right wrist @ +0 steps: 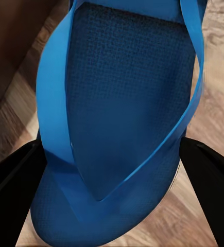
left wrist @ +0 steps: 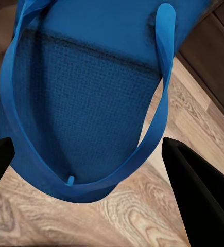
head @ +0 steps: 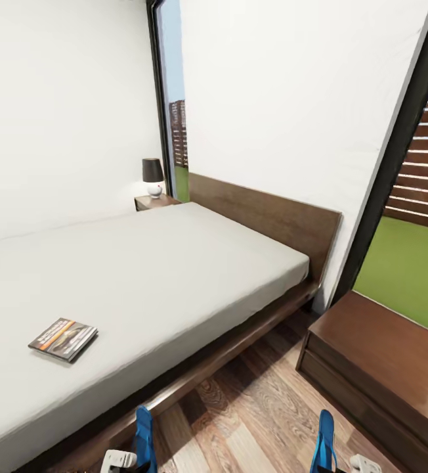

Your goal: In the bedroom, move the book from the bed onto either nightstand, and place the two sandals side by side next to the bed.

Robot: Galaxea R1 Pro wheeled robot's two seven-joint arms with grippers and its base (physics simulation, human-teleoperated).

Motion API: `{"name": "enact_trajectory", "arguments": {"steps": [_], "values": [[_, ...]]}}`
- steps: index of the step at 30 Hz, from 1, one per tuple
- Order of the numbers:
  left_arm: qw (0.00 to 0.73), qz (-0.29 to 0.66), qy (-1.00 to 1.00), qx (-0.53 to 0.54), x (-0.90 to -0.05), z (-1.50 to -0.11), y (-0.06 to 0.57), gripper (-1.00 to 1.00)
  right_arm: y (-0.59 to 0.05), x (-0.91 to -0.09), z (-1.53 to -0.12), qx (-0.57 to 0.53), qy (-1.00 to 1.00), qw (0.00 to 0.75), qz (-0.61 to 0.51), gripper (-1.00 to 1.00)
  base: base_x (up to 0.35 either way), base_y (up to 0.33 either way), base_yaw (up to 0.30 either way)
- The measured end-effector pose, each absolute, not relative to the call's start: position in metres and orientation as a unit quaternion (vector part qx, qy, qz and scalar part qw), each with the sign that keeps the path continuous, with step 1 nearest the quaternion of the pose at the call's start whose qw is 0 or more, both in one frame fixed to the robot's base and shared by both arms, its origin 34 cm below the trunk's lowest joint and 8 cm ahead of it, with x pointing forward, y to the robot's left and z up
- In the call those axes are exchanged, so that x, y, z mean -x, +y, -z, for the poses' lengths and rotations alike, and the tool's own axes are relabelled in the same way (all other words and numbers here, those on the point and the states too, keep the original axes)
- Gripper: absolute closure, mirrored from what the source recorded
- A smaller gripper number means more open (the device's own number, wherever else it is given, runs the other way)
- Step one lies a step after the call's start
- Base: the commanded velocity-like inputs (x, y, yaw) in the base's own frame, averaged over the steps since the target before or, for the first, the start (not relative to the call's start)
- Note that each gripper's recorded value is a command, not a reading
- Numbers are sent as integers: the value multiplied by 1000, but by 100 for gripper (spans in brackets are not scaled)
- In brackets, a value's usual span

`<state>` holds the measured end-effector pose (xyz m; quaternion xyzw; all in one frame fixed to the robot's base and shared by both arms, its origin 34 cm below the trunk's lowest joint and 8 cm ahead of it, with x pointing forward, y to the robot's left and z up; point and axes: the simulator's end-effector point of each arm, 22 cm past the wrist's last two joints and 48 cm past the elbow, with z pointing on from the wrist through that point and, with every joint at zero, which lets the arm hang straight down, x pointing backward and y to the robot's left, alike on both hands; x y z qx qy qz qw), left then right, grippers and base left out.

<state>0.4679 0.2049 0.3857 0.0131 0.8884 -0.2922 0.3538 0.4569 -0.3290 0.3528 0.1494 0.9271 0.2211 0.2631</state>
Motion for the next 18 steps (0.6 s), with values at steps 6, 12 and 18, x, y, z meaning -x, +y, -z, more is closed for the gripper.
{"name": "enact_trajectory", "arguments": {"steps": [6, 12, 18], "values": [[353, 292, 889, -13, -468, -385, 205, 100, -329, -457, -353, -150, 927, 263, -221, 100, 0, 0, 212], [353, 292, 889, -12, -468, -385, 205, 100, -329, -457, -353, -150, 927, 263, -221, 100, 0, 0, 213], [353, 292, 889, -12, -468, -385, 205, 100, -329, -457, -353, -150, 927, 263, -221, 100, 0, 0, 211]]}}
